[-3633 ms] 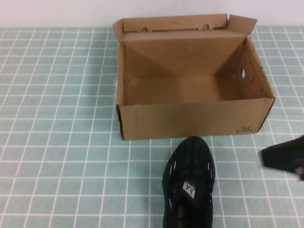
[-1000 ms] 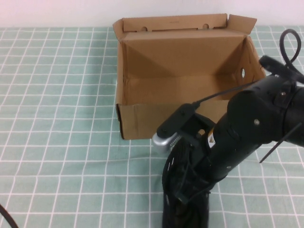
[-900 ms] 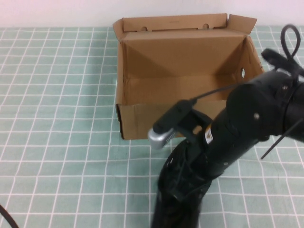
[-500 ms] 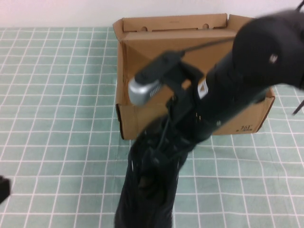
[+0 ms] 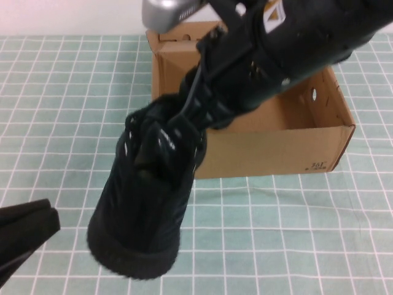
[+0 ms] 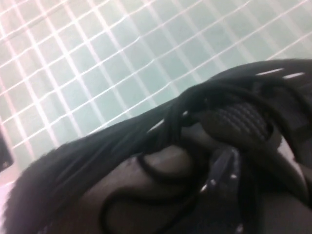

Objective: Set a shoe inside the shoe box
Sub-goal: Hand over the shoe

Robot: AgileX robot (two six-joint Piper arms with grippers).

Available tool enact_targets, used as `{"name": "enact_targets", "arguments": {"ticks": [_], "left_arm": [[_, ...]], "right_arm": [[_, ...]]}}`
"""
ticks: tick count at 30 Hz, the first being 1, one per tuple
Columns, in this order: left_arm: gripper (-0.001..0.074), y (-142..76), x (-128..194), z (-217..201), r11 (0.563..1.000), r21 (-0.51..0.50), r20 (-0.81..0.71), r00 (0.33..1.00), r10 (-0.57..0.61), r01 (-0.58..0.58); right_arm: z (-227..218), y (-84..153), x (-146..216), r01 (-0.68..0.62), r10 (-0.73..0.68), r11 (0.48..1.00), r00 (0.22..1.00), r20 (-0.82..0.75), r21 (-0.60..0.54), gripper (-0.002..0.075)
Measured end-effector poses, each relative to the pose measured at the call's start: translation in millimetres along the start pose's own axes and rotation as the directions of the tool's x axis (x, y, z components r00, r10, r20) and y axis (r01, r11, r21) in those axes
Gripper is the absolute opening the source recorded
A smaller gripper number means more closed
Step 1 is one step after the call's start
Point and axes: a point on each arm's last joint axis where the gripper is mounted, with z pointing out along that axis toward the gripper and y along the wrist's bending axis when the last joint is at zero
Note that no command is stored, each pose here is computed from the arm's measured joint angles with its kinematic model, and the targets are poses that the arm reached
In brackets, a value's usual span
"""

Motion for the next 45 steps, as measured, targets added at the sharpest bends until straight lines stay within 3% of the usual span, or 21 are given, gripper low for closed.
{"name": "enact_targets", "arguments": {"ticks": [6,13,21,24,27,32,35,38,40,45], "left_arm": [[-0.0004,-1.6,0.7,0.4,0.979,0.023,-0.005,0.979,0.203,-0.203],[-0.0004,10.7,4.6,17.1,0.977,0.059,-0.098,0.973,0.208,-0.203],[-0.0004,9.9,18.7,45.4,0.911,0.279,-0.233,0.899,0.372,-0.305],[-0.0004,14.6,21.8,57.2,0.908,0.268,-0.276,0.877,0.393,-0.323],[-0.0004,17.5,16.1,66.7,0.926,0.209,-0.234,0.904,0.359,-0.314],[-0.0004,27.4,-3.2,76.2,0.98,0.031,-0.069,0.977,0.2,-0.199],[0.0006,33.5,-7.9,82.3,0.99,-0.03,-0.024,0.99,0.14,-0.141],[0.0055,36.6,-5.6,92.7,0.997,-0.032,-0.039,0.997,0.072,-0.074],[0.0132,37.8,-2.8,101.0,1.0,-0.022,-0.058,0.998,0.016,-0.017],[0.0451,42.1,5.4,121.2,0.996,-0.017,-0.107,0.99,-0.087,0.086]], "right_arm": [[17.2,-7.5,0.6,-0.014,0.014,0.999,1.0,-0.023,0.03,-0.0006],[38.0,-27.7,6.1,-0.05,0.07,0.981,0.993,-0.099,0.188,-0.0006],[38.2,-33.7,0.0,-0.043,0.069,0.969,0.993,-0.1,0.245,-0.0006],[34.4,-35.6,-3.3,-0.069,0.093,0.959,0.993,-0.074,0.275,-0.0006],[33.1,-39.5,-3.1,-0.11,0.136,0.941,0.989,-0.059,0.321,-0.0006],[31.0,-45.4,-2.7,-0.116,0.147,0.915,0.988,-0.052,0.386,-0.0006],[29.4,-49.2,-3.4,-0.135,0.163,0.894,0.986,-0.03,0.427,-0.0006],[28.0,-52.7,-7.0,-0.221,0.222,0.862,0.974,0.053,0.457,-0.0006],[28.2,-52.6,-10.5,-0.244,0.225,0.862,0.97,0.096,0.445,-0.0006],[28.4,-52.0,-15.6,-0.246,0.203,0.871,0.969,0.143,0.426,-0.0006]]}}
